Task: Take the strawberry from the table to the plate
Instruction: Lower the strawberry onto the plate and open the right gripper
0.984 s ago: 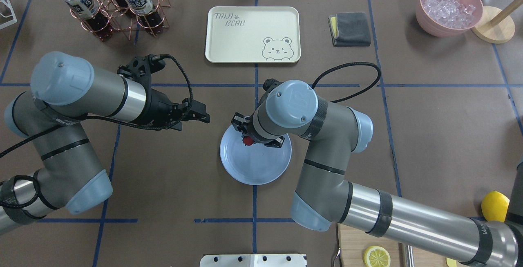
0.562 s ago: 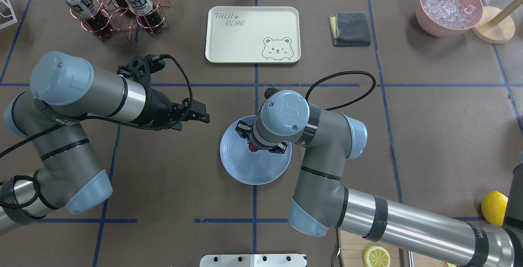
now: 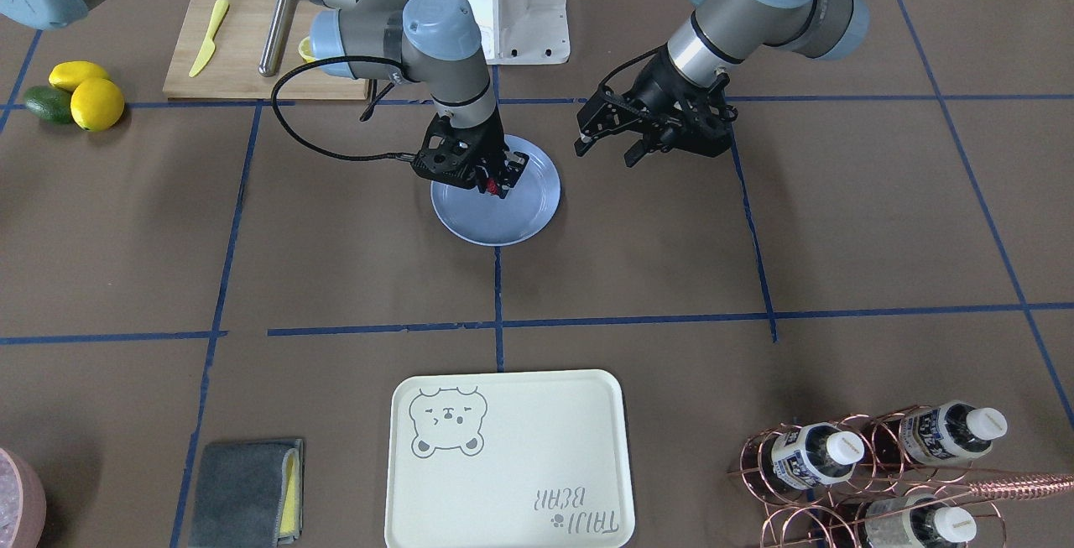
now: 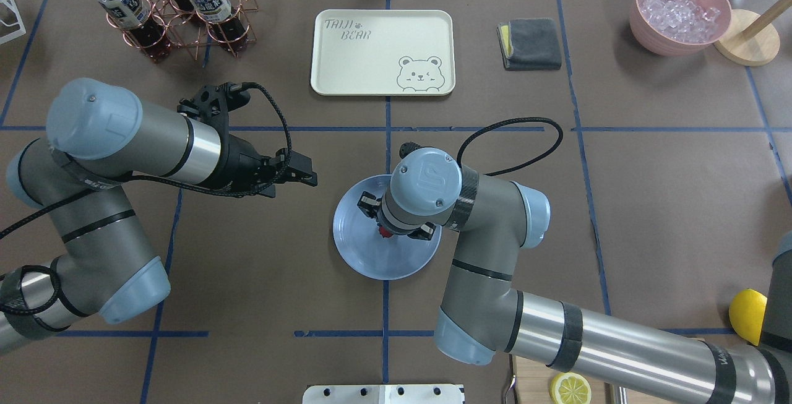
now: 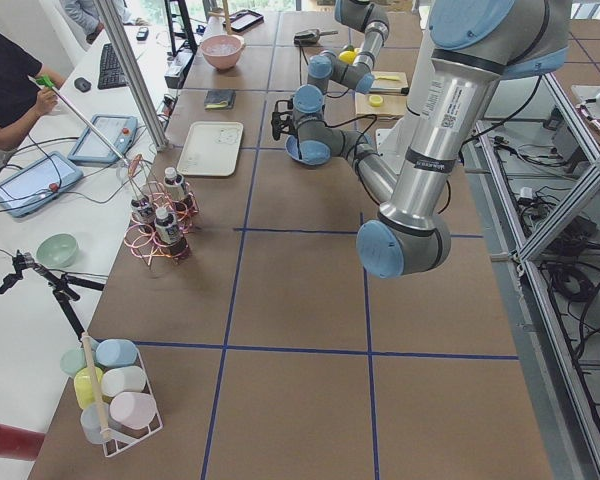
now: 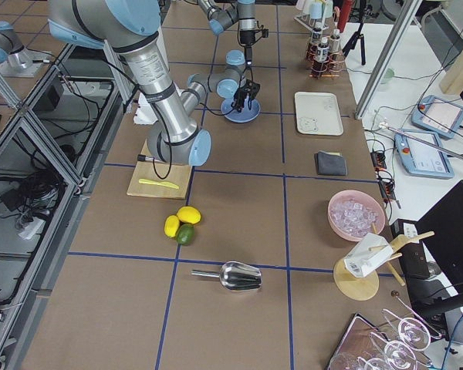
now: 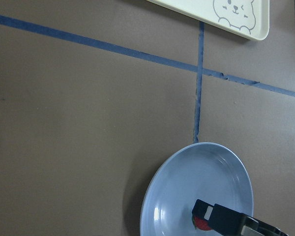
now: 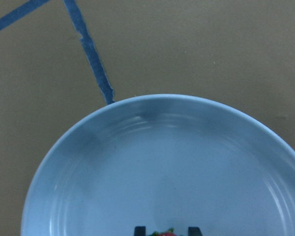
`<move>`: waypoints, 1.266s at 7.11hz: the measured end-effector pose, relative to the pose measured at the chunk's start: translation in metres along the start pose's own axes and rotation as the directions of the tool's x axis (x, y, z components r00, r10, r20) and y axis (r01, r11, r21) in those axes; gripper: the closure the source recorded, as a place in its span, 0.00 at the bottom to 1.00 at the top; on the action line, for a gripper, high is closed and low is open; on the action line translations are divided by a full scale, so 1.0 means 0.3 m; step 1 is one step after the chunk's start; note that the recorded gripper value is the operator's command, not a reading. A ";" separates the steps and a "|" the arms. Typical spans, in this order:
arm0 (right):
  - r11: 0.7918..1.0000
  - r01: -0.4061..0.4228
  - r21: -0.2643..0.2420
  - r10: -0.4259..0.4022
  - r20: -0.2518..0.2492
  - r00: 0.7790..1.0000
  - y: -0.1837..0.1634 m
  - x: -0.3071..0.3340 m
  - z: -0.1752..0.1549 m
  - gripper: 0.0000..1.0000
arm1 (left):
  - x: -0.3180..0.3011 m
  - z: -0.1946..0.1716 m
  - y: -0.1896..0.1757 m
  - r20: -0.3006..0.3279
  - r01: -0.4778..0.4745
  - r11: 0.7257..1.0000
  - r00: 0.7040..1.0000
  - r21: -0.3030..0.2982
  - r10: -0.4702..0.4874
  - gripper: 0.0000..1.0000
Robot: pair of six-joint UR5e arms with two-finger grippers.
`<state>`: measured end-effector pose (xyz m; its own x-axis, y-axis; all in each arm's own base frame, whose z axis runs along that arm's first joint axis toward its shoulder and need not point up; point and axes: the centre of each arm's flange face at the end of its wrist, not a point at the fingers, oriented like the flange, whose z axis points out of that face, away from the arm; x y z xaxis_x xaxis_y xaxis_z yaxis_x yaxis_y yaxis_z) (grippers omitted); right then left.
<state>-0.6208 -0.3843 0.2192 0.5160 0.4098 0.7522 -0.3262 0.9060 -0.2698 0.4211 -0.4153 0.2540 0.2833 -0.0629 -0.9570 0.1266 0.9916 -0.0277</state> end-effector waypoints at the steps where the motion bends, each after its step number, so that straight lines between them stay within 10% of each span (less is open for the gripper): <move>1: 1.000 -0.001 0.001 0.001 -0.003 1.000 0.000 -0.001 0.000 0.62 | 0.000 0.000 0.000 0.000 0.000 1.000 1.000 0.000 0.000 0.12; 3: 1.000 -0.008 0.007 0.008 -0.029 1.000 -0.003 0.000 0.005 0.57 | 0.001 -0.001 0.000 -0.001 0.000 1.000 1.000 0.000 0.000 0.12; 5: 1.000 -0.012 0.011 0.012 -0.048 0.999 -0.005 0.005 0.009 0.00 | 0.001 -0.001 0.000 -0.001 0.000 1.000 1.000 0.000 0.000 0.12; 9: 1.000 -0.011 0.011 0.012 -0.027 1.000 -0.029 -0.002 -0.062 0.00 | -0.006 -0.008 -0.006 0.000 0.001 1.000 1.000 0.005 -0.001 0.12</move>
<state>-0.6036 -0.3906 0.2099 0.5337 0.4231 0.7322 -0.3408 0.9000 -0.2717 0.4182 -0.4167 0.2550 0.2834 -0.0641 -0.9569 0.1317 0.9909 -0.0274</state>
